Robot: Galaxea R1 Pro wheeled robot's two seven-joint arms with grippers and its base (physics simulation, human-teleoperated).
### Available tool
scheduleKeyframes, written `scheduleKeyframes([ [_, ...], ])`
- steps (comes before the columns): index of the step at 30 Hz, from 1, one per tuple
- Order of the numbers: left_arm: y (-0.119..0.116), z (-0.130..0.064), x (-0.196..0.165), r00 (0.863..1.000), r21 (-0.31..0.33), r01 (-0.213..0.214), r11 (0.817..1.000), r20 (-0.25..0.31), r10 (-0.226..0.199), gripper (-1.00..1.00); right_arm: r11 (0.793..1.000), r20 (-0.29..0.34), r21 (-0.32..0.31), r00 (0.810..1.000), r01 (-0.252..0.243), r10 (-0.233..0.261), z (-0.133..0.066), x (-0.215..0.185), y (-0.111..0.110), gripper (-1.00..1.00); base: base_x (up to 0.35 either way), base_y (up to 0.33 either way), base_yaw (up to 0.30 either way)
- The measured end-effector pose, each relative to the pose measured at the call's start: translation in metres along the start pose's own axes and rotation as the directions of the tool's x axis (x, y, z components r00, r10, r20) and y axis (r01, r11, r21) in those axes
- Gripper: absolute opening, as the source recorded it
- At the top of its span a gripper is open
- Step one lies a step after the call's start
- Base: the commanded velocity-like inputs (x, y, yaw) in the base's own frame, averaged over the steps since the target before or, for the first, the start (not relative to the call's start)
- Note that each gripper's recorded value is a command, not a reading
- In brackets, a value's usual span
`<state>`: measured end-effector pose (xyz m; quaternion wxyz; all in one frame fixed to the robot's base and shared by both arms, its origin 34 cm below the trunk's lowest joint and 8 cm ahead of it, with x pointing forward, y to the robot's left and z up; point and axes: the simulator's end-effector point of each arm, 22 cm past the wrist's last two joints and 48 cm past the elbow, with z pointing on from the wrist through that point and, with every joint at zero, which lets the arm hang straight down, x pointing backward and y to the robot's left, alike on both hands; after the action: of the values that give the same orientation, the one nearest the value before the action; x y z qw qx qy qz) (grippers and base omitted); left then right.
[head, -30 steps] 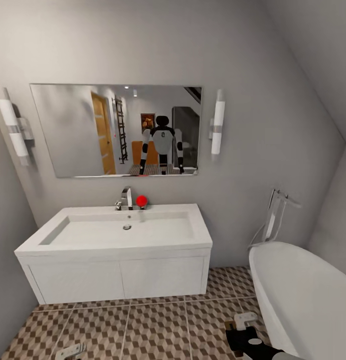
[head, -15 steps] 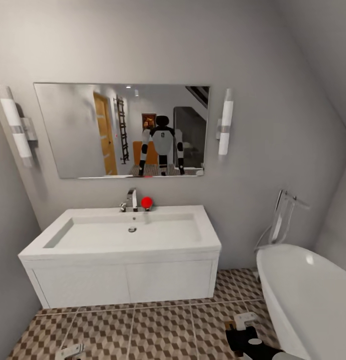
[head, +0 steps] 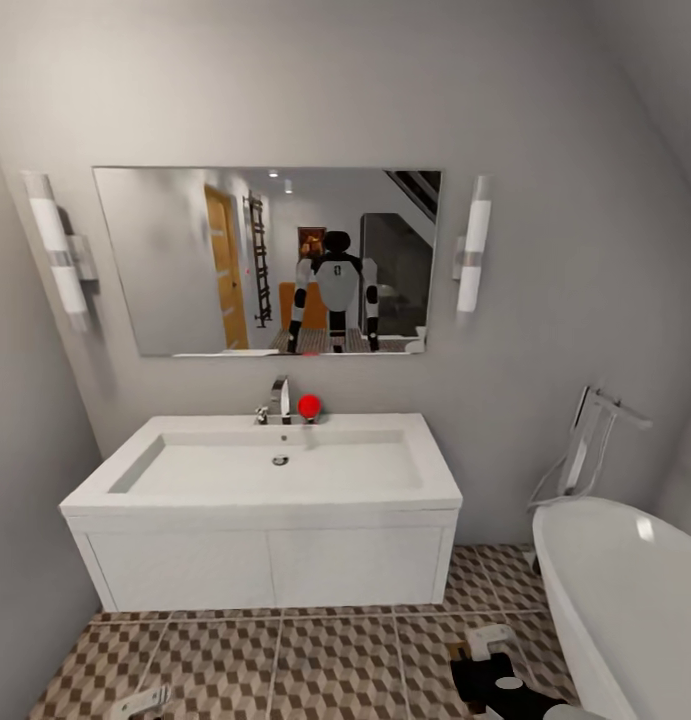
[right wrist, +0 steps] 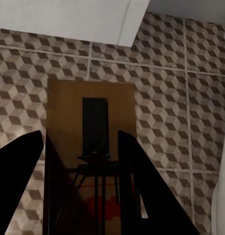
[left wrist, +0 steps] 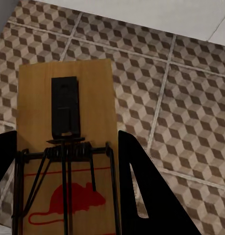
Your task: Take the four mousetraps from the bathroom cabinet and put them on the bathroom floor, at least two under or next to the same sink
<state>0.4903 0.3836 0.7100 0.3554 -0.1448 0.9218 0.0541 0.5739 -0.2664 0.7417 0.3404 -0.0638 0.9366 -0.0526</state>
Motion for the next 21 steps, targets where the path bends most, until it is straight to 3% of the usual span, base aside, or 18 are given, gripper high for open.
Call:
scheduleKeyframes([
  [4,-0.0001,0.0000,-0.0001,1.000,0.000,0.000,1.000,0.000,0.000,-1.00,1.000,0.001,-0.001,1.000,0.004,-0.004,0.0000,-0.0002,0.0001,-1.00,0.000,0.000,0.167],
  [15,-0.0001,0.0000,-0.0002,1.000,0.000,0.000,1.000,0.001,0.000,-1.00,1.000,0.002,-0.001,1.000,0.004,-0.004,0.0000,-0.0003,0.0001,-1.00,0.002,0.000,0.011],
  [21,0.0000,-0.0003,0.0001,1.000,0.000,0.000,1.000,0.000,0.000,-1.00,1.000,0.002,-0.001,1.000,0.004,-0.004,-0.0004,-0.0004,0.0000,-1.00,0.237,0.000,0.000],
])
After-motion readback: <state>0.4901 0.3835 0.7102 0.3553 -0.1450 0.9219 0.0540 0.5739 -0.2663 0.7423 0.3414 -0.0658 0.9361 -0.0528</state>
